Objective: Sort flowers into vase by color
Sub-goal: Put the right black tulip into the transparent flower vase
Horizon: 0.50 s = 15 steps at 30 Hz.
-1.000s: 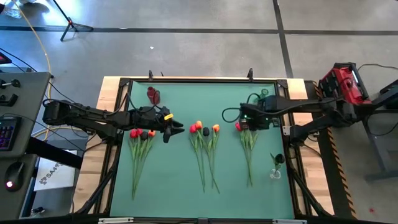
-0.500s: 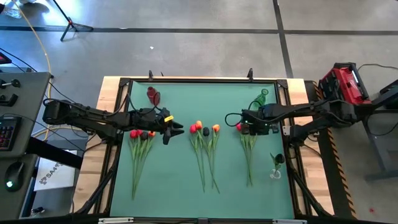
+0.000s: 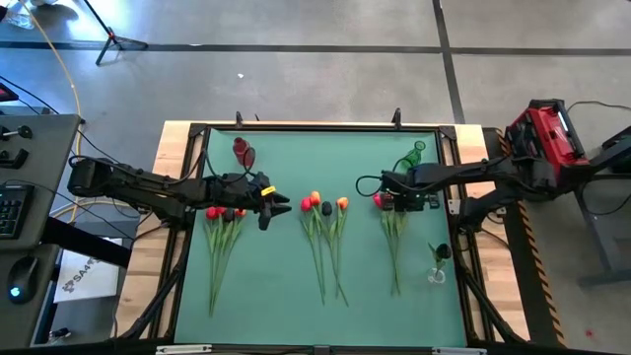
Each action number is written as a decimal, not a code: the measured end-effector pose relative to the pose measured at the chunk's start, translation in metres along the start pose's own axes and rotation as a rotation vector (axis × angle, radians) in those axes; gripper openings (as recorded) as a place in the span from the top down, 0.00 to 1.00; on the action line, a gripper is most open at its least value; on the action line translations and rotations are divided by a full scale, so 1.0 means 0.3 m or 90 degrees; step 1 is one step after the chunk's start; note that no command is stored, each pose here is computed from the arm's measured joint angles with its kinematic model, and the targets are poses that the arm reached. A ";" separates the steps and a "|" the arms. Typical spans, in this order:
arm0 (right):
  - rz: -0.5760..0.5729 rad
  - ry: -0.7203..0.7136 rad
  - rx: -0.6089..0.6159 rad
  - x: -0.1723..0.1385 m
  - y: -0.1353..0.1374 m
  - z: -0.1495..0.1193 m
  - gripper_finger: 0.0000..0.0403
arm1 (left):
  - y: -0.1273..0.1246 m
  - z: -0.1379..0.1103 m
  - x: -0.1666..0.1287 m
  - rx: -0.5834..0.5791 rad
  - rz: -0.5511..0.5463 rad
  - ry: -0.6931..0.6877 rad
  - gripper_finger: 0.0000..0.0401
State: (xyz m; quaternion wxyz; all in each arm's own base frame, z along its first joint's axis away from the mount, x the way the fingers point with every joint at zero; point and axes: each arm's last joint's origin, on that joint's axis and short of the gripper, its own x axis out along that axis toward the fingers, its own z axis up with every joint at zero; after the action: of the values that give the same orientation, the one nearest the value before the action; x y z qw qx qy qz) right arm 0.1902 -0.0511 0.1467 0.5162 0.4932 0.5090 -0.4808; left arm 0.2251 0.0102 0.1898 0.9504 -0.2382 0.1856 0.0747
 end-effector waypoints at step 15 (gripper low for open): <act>0.020 -0.003 -0.018 0.009 0.015 0.004 0.99 | 0.005 -0.009 0.000 -0.024 0.013 0.016 0.62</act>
State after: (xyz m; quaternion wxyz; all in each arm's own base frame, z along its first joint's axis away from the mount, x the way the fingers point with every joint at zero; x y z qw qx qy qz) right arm 0.1947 -0.0520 0.1439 0.5322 0.4927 0.5064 -0.4665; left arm 0.2239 0.0104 0.1870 0.9426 -0.2548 0.1983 0.0852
